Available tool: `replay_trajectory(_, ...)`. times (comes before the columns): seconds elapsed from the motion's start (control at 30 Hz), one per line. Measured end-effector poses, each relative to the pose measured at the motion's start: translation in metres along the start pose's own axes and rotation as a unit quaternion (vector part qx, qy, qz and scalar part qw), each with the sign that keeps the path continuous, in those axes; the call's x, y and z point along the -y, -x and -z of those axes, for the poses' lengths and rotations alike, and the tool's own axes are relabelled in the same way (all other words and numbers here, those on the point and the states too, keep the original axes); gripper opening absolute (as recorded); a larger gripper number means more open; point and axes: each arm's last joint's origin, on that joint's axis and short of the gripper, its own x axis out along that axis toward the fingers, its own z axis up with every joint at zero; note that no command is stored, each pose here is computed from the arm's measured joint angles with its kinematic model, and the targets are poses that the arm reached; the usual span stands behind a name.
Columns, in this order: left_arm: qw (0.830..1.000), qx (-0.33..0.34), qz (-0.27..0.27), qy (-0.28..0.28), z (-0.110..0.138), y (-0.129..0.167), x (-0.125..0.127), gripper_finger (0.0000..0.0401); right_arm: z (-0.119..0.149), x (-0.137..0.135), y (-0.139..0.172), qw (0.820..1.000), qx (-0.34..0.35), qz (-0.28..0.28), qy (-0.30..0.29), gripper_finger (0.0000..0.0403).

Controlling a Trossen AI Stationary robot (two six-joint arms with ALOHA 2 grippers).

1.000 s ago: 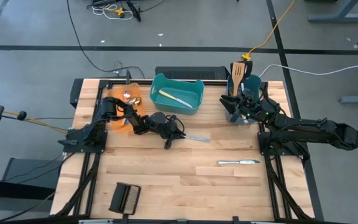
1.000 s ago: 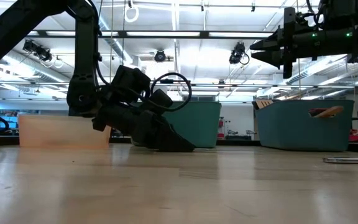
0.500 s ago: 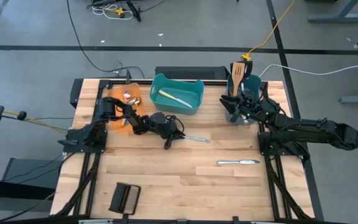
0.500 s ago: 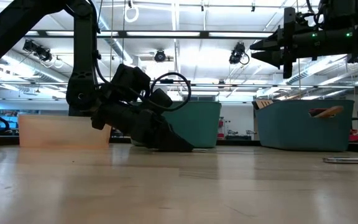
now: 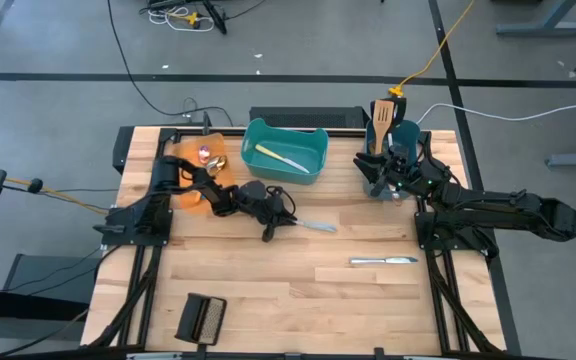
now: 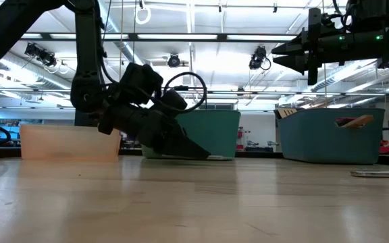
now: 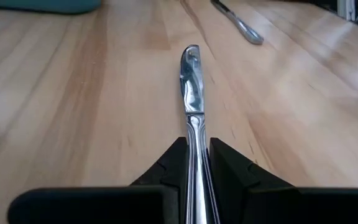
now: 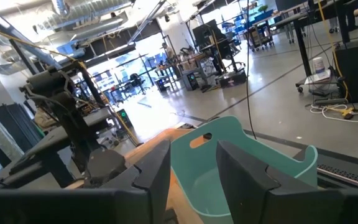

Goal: Pick & Place Kitchen Items
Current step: Put the silver knife into the green bin

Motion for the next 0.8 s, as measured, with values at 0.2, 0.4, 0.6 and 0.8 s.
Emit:
replay_trajectory(0.2, 1.0, 0.007, -0.002, -0.004, -0.006, 0.001, 0.0, 0.0056, 0.0, 0.0, 0.0, 1.0, 0.0, 0.0, 0.0, 0.0141)
replay_trajectory(0.4, 1.0, 0.006, 0.003, -0.004, -0.006, 0.0, 0.004, 0.0056, 0.0, 0.0, 0.0, 1.0, 0.0, 0.0, 0.0, 0.0141)
replay_trajectory(0.6, 1.0, 0.024, 0.005, -0.011, -0.024, 0.005, 0.009, 0.0056, 0.0, 0.0, 0.0, 1.0, -0.001, 0.0, 0.0, 0.0141)
replay_trajectory(0.8, 0.999, 0.013, -0.012, -0.032, -0.047, 0.018, 0.01, 0.0056, 0.0, 0.0, 0.0, 1.0, -0.001, 0.0, 0.0, 0.0141)
